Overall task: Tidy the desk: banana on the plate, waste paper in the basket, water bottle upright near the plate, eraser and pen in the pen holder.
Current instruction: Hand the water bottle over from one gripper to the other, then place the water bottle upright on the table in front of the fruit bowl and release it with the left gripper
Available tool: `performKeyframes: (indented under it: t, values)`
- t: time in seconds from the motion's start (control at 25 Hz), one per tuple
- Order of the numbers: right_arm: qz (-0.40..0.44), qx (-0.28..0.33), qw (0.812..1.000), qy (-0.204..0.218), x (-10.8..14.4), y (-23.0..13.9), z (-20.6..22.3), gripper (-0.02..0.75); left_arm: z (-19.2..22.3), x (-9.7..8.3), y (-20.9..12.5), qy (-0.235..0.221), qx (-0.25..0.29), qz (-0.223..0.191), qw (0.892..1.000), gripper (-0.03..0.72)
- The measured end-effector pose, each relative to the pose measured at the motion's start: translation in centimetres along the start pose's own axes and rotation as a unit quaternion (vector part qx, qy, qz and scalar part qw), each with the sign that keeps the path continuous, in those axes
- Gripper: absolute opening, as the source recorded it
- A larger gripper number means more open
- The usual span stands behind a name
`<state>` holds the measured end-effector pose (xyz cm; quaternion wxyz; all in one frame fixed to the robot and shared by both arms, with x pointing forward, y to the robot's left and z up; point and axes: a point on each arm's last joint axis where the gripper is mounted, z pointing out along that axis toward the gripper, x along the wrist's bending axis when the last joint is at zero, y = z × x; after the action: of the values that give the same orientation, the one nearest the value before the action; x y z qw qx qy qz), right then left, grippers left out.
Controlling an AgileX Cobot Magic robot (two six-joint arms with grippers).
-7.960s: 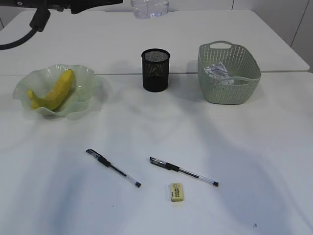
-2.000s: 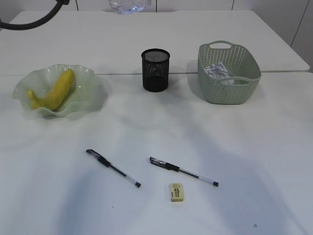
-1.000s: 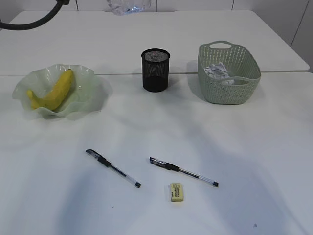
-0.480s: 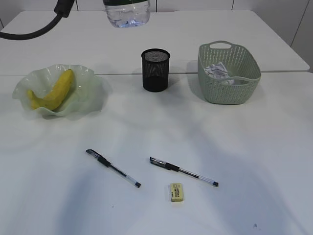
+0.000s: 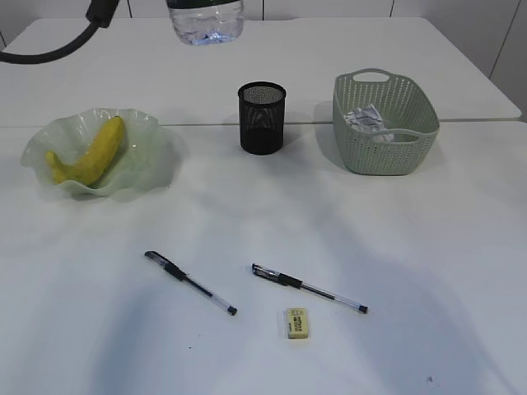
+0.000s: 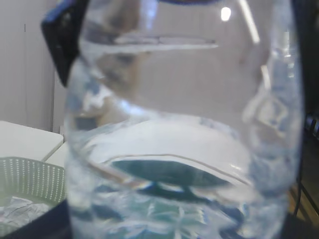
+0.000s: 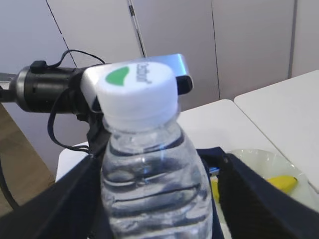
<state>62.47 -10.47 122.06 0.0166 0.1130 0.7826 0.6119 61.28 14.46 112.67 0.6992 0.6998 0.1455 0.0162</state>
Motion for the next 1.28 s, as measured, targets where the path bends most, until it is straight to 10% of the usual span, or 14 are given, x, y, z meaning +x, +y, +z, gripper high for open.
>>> performKeyframes:
  t: [0.88,1.28]
  values:
    - [-0.035,0.116,0.978,-0.171,-4.7,-2.7,-4.1,0.540,-7.5,4.7,0.2,0.132,0.007,0.007,0.991,0.372]
    - [-0.004,0.169,0.948,-0.270,-6.8,-3.9,-6.6,0.540,-8.8,6.8,0.0,0.253,0.018,0.014,0.967,0.372]
